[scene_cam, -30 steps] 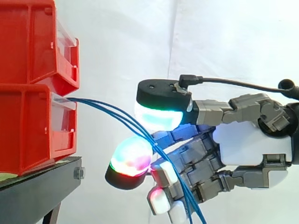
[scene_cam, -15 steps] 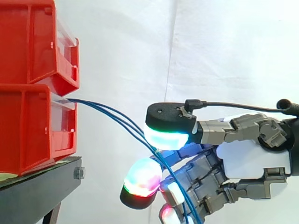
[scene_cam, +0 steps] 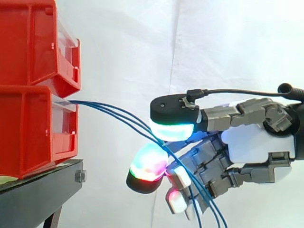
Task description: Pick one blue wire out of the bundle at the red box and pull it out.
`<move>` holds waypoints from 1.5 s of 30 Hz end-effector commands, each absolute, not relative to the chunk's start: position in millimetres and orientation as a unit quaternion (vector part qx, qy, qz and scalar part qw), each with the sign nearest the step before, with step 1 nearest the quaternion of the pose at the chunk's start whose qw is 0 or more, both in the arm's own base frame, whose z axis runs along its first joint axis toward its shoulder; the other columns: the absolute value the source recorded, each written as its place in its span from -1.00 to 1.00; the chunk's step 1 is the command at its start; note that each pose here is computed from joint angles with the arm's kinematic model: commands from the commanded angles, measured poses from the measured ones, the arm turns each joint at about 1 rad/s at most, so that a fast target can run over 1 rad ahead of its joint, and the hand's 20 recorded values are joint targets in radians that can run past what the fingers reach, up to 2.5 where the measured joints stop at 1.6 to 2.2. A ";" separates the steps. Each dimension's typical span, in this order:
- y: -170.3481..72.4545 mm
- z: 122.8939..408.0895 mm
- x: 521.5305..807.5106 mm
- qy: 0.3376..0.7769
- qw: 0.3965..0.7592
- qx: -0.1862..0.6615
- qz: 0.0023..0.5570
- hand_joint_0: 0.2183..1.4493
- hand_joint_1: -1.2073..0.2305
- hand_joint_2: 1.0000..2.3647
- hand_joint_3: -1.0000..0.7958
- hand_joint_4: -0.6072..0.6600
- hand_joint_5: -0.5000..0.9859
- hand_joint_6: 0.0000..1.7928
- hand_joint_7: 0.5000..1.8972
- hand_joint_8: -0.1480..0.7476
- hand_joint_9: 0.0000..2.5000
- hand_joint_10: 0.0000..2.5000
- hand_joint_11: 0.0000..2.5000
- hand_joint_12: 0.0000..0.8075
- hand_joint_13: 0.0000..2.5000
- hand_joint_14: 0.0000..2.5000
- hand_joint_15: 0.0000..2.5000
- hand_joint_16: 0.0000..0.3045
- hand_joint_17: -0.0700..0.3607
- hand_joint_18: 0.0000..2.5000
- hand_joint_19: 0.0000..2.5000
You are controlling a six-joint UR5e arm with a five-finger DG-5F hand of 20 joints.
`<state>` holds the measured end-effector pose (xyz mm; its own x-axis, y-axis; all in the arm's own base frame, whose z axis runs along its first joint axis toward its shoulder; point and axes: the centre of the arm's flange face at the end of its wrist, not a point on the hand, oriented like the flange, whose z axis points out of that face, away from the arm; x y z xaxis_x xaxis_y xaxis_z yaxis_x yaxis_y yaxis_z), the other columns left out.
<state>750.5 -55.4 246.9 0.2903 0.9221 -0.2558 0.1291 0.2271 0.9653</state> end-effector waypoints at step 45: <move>-63.9 288.8 735.8 0.512 0.606 0.518 0.318 -0.40 -0.24 -0.97 -0.04 0.30 -0.57 0.03 -0.50 0.18 -0.24 -0.99 -0.14 0.08 -0.22 -0.99 -0.46 -0.62 -0.06 -0.32 -0.48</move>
<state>735.8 -63.7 289.1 0.2725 0.9170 -0.2912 0.1442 0.2603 0.9547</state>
